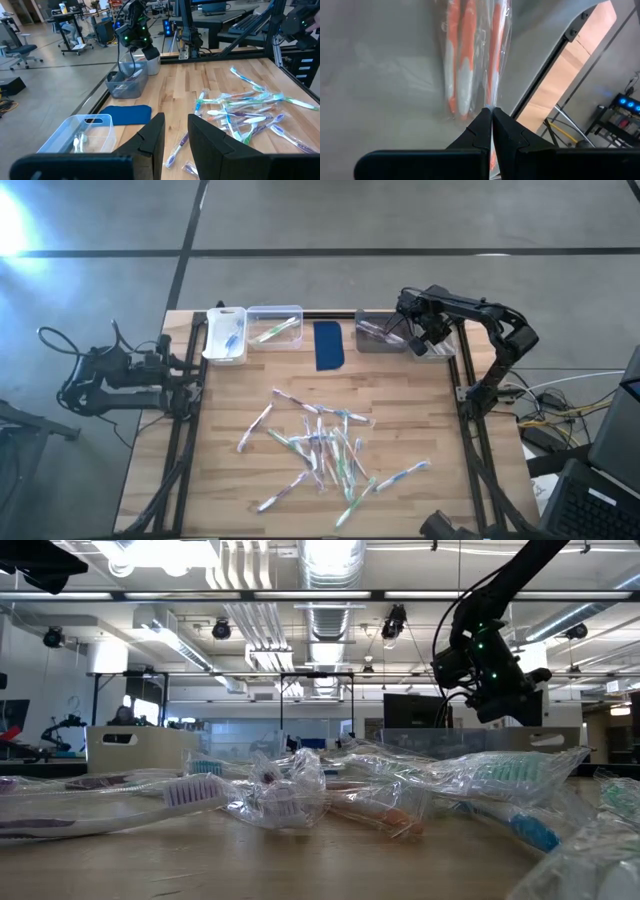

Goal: Pick & Place Toothbrushes
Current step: Put the orange toothbrush into the gray bin, then put the purple toothbrush into the black bin

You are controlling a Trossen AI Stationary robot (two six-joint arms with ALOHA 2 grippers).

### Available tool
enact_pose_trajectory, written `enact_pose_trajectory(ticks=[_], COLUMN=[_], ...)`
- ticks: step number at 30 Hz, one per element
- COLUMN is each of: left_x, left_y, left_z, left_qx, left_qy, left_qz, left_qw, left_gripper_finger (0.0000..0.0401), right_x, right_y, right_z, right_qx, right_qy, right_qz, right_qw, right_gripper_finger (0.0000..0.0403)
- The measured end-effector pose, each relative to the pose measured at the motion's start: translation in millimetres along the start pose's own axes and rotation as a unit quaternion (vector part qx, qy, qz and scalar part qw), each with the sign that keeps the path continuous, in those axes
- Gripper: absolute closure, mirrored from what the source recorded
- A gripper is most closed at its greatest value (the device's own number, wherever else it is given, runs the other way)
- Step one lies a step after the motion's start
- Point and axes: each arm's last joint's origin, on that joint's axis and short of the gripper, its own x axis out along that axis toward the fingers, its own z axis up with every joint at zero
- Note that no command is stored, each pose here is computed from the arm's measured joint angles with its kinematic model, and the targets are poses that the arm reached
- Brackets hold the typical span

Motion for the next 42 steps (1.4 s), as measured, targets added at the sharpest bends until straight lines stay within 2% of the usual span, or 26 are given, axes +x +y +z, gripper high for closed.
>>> enact_pose_trajectory(ticks=[10, 24, 29, 34, 42], left_x=[0.0, 0.0, 0.0, 0.0, -0.1], left_y=[0.0, 0.0, 0.0, 0.0, 0.0], left_z=[0.0, 0.0, 0.0, 0.0, 0.1], left_qx=[0.000, 0.000, 0.000, 0.000, 0.000], left_qy=[0.000, 0.000, 0.000, 0.000, 0.000], left_qz=[0.000, 0.000, 0.000, 0.000, 0.000], left_qw=[1.000, 1.000, 1.000, 1.000, 1.000], left_gripper_finger=[0.0311, 0.0311, 0.0311, 0.0311, 0.0311], right_x=[-0.8, -5.4, -9.7, -22.5, -63.1], right_y=[-0.2, -2.8, -5.5, -12.5, -33.4], right_z=[-0.2, -2.7, -5.6, -7.9, -11.3], right_qx=[-0.021, -0.025, -0.026, -0.013, 0.022], right_qy=[-0.003, -0.016, -0.026, -0.052, -0.132], right_qz=[0.003, 0.008, 0.009, 0.015, 0.028], right_qw=[1.000, 1.000, 0.999, 0.998, 0.991], right_gripper_finger=[0.0384, 0.0284, 0.0260, 0.0250, 0.0255])
